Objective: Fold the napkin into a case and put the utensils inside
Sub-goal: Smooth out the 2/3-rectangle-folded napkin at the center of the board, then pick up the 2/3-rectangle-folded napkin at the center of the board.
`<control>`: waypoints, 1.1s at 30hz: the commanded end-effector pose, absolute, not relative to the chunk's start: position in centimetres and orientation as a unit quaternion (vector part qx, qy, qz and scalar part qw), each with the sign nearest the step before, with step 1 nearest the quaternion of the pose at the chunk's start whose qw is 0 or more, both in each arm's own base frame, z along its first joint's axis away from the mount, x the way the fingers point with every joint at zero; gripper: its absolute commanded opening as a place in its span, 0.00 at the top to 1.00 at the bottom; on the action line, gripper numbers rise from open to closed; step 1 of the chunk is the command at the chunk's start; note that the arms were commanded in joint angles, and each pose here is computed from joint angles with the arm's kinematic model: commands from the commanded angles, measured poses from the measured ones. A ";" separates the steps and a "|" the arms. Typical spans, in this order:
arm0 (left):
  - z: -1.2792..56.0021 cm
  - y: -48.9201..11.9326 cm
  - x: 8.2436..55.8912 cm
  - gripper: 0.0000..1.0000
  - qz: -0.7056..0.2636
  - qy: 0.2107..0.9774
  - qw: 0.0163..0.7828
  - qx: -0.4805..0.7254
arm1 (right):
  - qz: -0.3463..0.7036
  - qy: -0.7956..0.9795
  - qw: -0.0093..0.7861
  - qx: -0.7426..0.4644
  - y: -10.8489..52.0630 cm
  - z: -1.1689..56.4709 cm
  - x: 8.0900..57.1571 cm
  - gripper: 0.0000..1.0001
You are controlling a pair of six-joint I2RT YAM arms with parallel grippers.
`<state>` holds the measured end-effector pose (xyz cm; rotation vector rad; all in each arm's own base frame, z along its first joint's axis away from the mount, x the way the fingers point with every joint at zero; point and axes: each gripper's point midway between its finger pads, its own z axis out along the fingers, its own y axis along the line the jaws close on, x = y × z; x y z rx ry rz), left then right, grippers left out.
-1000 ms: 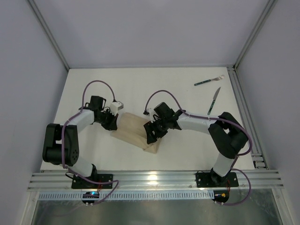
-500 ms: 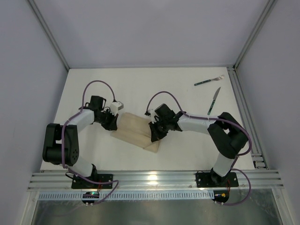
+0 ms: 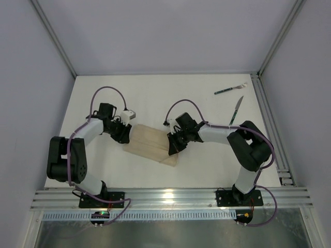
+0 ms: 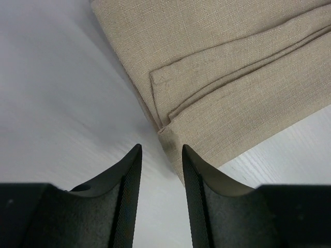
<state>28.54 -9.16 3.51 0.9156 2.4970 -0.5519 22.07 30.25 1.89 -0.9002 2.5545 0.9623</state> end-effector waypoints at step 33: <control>1.4 -13.9 28.2 0.69 -0.143 0.880 0.155 0.426 | 0.322 0.863 0.299 -0.252 28.3 11.8 32.5 0.39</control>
